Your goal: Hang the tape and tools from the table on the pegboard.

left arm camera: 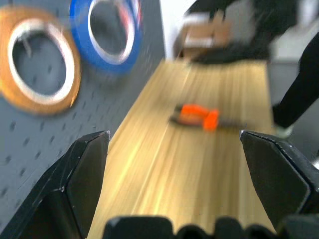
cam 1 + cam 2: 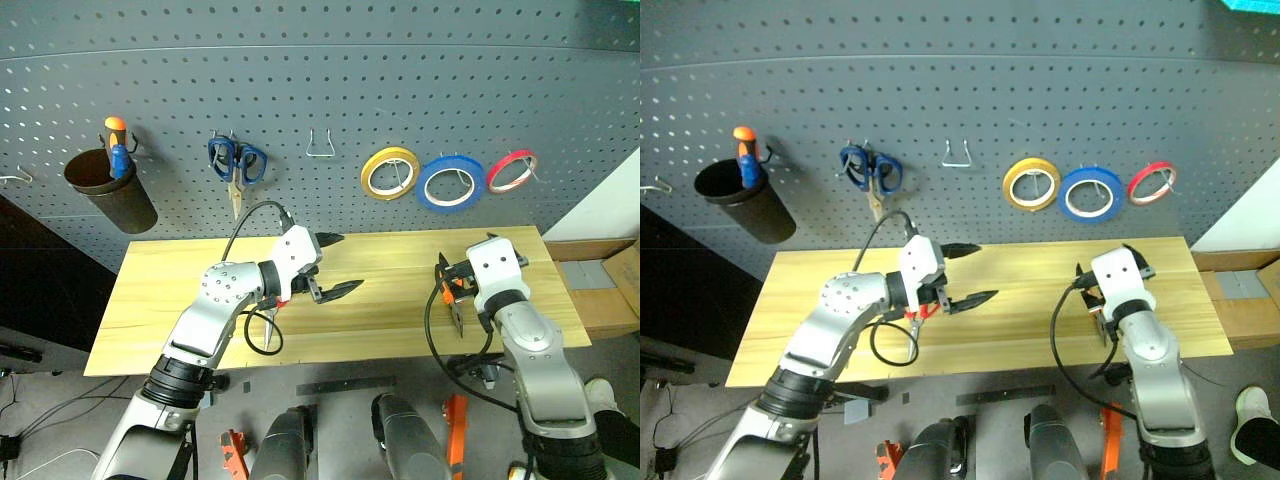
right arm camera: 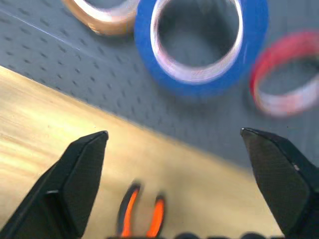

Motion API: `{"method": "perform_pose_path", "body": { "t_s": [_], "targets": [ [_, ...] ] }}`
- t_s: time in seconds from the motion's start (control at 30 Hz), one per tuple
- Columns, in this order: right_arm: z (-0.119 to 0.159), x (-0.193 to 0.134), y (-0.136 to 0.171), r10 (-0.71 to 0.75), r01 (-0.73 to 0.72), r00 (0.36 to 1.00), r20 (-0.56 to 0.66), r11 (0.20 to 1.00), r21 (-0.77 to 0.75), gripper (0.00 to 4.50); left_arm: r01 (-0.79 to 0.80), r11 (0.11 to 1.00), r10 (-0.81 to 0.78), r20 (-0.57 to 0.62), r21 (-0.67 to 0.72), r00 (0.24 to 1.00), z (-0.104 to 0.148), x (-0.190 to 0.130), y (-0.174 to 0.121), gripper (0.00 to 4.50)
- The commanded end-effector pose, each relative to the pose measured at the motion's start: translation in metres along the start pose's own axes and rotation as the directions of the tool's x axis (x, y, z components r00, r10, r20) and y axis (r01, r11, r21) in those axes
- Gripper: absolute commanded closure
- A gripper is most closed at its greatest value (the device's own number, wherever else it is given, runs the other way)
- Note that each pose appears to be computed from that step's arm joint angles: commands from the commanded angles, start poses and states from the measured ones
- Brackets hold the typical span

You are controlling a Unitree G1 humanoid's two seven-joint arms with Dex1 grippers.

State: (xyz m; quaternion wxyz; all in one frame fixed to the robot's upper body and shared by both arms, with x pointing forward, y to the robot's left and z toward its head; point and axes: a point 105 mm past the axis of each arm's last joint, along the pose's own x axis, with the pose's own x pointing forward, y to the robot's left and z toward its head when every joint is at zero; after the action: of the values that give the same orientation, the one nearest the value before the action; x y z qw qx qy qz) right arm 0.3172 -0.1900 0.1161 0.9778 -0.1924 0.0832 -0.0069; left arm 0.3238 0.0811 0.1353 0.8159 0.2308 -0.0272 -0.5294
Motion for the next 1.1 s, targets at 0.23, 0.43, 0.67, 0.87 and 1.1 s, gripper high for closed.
{"method": "perform_pose_path", "body": {
  "t_s": [0.23, 0.43, 0.67, 0.87, 1.1],
  "targets": [
    [-0.031, 0.04, -0.003, 0.104, 0.003, 0.936, -0.337, 0.954, 0.3, 0.08, 0.093, 0.989, -0.089, -0.042, 0.11, 0.995, -0.002, -0.002, -0.004, 0.0],
    [-0.061, 0.059, 0.011, 0.167, -0.019, 0.883, -0.438, 0.946, 0.324, 0.08, 0.102, 0.991, -0.098, -0.042, 0.084, 0.994, -0.005, -0.003, -0.013, 0.0],
    [-0.077, 0.076, 0.019, 0.188, -0.024, 0.861, -0.473, 0.943, 0.331, 0.08, 0.097, 0.993, -0.093, -0.048, 0.073, 0.994, -0.006, -0.004, -0.016, 0.0],
    [-0.085, 0.089, 0.013, 0.196, -0.018, 0.844, -0.499, 0.94, 0.339, 0.08, 0.089, 0.994, -0.086, -0.049, 0.069, 0.995, -0.007, -0.003, -0.017, 0.0],
    [-0.096, 0.094, 0.009, 0.192, -0.02, 0.819, -0.541, 0.951, 0.308, 0.08, 0.075, 0.995, -0.072, -0.043, 0.058, 0.996, -0.008, -0.002, -0.017, 0.0]
  ]
}}
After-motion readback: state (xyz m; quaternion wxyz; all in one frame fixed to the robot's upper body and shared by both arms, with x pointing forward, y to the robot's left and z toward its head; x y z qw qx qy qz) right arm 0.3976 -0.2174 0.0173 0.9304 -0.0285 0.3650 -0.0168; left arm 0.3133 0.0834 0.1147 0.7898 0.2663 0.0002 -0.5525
